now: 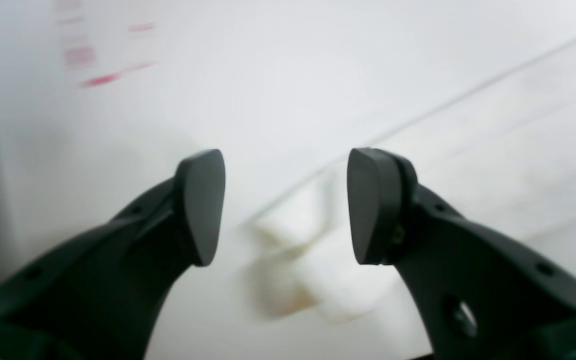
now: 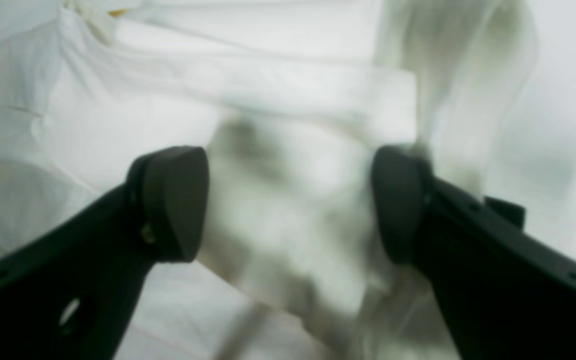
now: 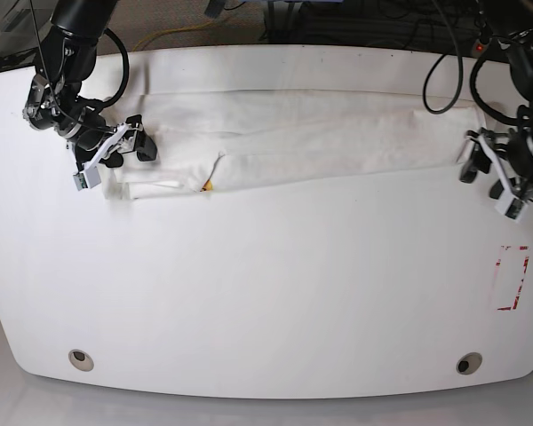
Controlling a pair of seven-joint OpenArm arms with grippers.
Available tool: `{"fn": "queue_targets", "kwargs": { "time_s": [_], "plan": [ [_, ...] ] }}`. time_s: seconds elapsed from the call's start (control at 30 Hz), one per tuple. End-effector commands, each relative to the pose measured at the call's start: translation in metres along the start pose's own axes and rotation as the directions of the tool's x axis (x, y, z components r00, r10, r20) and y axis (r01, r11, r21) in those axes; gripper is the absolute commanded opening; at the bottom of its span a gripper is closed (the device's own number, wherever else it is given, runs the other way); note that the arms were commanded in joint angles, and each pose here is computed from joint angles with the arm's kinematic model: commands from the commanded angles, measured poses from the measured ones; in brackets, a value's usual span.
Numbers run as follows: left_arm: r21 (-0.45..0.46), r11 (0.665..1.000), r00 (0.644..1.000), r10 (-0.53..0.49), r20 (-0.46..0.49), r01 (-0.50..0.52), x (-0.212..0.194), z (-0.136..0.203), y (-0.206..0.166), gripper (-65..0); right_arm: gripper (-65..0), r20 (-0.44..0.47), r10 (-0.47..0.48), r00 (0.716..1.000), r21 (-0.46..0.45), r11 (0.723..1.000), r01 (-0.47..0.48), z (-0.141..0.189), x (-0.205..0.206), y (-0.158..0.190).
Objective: Fold the T-shirt properly
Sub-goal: 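Pull the shirt end with the left gripper to straighten the fold, then adjust the folded shirt ends with both grippers to smooth it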
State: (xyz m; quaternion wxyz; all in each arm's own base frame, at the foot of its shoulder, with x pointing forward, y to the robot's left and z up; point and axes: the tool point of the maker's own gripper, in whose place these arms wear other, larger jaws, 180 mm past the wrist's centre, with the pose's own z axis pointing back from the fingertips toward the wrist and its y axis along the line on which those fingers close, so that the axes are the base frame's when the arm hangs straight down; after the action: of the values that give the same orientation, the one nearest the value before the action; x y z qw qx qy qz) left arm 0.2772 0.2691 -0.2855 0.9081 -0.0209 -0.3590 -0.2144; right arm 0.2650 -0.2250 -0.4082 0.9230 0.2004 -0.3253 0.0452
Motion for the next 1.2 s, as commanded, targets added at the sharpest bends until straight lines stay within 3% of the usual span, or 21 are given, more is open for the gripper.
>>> {"fn": "queue_targets", "kwargs": {
  "time_s": [0.0,0.17,0.37,0.5,0.83,0.97,1.17],
  "plan": [
    [-0.045,0.998,0.998,-0.035,0.042,0.037,0.016,-0.006,-0.015,-29.2,-15.7,0.04,0.022,0.999,-0.005,1.0,-0.022,0.006,0.015,-0.002],
    [-0.099,0.99,0.994,-0.105,-0.038,0.101,0.004,-0.025,-0.043,-29.2,-15.7,0.038,0.019,0.999,-0.004,1.0,-0.019,0.006,0.014,-0.003],
    [-0.012,0.988,0.957,-0.152,-0.246,0.154,-0.044,-0.031,-0.026,-29.2,-15.7,0.038,0.019,0.999,-0.005,1.0,-0.019,0.005,0.014,-0.003],
    [0.006,0.986,0.934,-0.155,-0.322,0.166,-0.07,-0.034,-0.015,-29.2,-15.7,0.036,0.017,0.999,-0.006,1.0,-0.017,0.005,0.013,-0.003],
    [0.008,0.994,0.93,-0.102,-0.354,0.112,-0.108,-0.041,0.019,-29.2,-15.7,-0.076,0.097,0.992,-0.141,0.984,-0.107,-0.001,0.005,-0.024],
    [0.021,0.991,0.937,-0.121,-0.327,0.135,-0.099,-0.038,0.027,-29.2,-15.7,-0.117,0.121,0.986,-0.184,0.973,-0.141,0.0,0.003,-0.032],
    [0.034,0.985,0.942,-0.152,-0.298,0.17,-0.085,-0.034,0.029,-29.2,-15.7,-0.052,0.18,0.982,-0.2,0.962,-0.187,0.009,0.034,-0.027]
  ]
}}
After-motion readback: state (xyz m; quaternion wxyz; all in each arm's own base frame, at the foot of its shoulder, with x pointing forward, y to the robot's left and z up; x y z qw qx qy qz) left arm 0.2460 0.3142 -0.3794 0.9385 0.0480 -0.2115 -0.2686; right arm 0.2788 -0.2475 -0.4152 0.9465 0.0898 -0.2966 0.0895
